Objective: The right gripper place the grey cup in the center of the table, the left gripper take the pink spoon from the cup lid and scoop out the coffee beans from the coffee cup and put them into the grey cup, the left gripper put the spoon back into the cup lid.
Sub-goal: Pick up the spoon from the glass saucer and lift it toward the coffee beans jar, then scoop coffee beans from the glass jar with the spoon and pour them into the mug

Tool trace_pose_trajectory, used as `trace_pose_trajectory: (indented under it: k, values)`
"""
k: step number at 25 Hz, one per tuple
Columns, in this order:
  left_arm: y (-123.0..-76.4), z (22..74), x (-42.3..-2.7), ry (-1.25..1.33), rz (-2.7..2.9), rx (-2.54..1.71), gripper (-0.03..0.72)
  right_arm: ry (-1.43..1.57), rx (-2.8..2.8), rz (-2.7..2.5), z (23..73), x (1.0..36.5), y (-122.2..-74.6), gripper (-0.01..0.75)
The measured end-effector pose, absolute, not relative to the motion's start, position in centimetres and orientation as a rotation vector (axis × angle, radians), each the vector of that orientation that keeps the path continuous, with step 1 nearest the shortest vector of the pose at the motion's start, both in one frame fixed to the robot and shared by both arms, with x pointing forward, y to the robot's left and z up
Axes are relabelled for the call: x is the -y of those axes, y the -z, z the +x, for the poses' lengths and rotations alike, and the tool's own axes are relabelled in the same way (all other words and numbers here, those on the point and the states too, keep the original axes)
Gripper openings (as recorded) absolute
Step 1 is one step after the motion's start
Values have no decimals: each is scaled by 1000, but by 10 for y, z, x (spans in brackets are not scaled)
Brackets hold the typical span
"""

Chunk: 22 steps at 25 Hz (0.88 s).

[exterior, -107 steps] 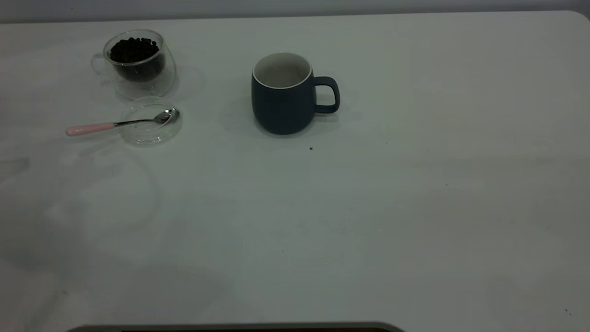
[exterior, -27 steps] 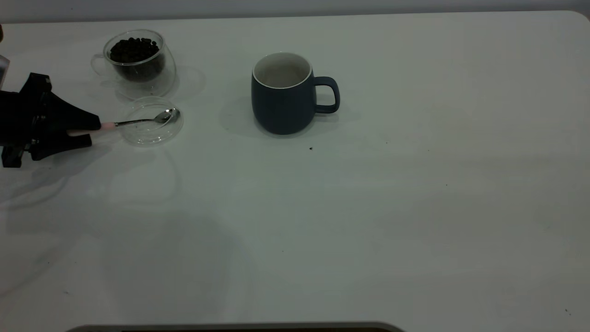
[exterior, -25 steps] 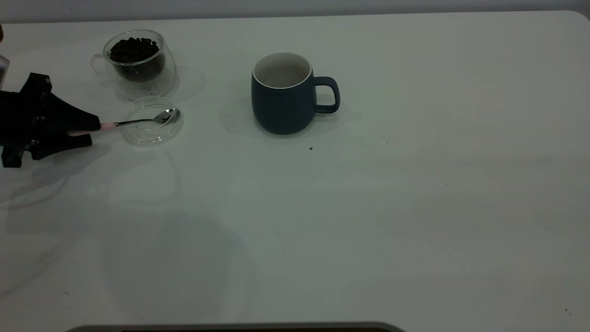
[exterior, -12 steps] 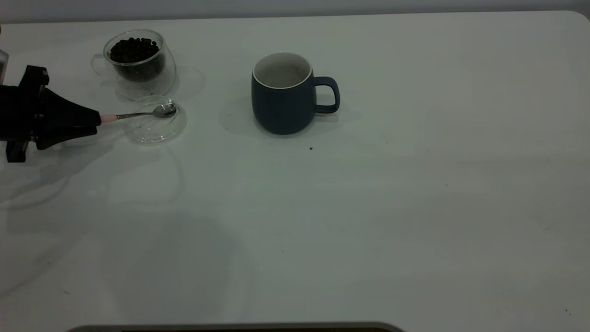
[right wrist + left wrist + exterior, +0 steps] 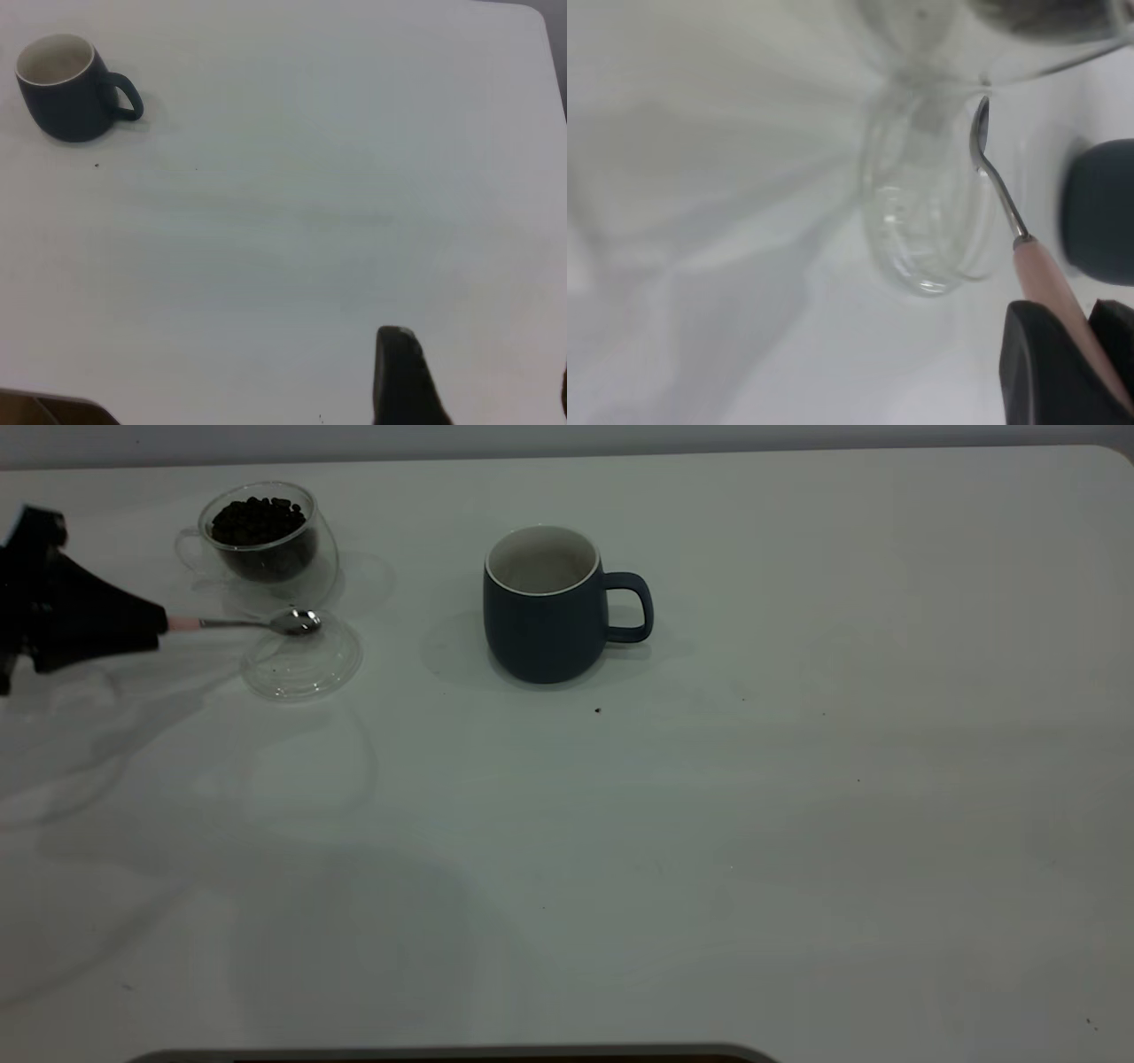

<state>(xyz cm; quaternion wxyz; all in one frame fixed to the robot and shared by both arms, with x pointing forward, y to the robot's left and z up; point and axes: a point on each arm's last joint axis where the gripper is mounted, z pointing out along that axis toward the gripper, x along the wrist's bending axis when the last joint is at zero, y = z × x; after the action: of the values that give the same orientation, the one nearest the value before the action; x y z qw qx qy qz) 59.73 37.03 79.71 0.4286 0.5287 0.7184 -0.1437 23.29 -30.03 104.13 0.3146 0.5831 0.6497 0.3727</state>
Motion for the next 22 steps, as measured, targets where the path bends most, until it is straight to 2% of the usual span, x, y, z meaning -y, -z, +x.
trace_pose_trajectory:
  k: [7,12,16,22]
  values:
    - [-846,593,-380,463,1245,-1665,134,-982,-1712,1537,233,300,-1041,456]
    - [-877,595,-410,351,1151,-1631,134,-982,-1712,1537,233,300,-1041,456]
    - [-883,607,-435,260,1112,-1658,134,-982,-1712,1537,233,300,-1041,456]
    - [-855,638,-436,304,1149,-1654,134,-982,-1712,1537,233,300,-1041,456]
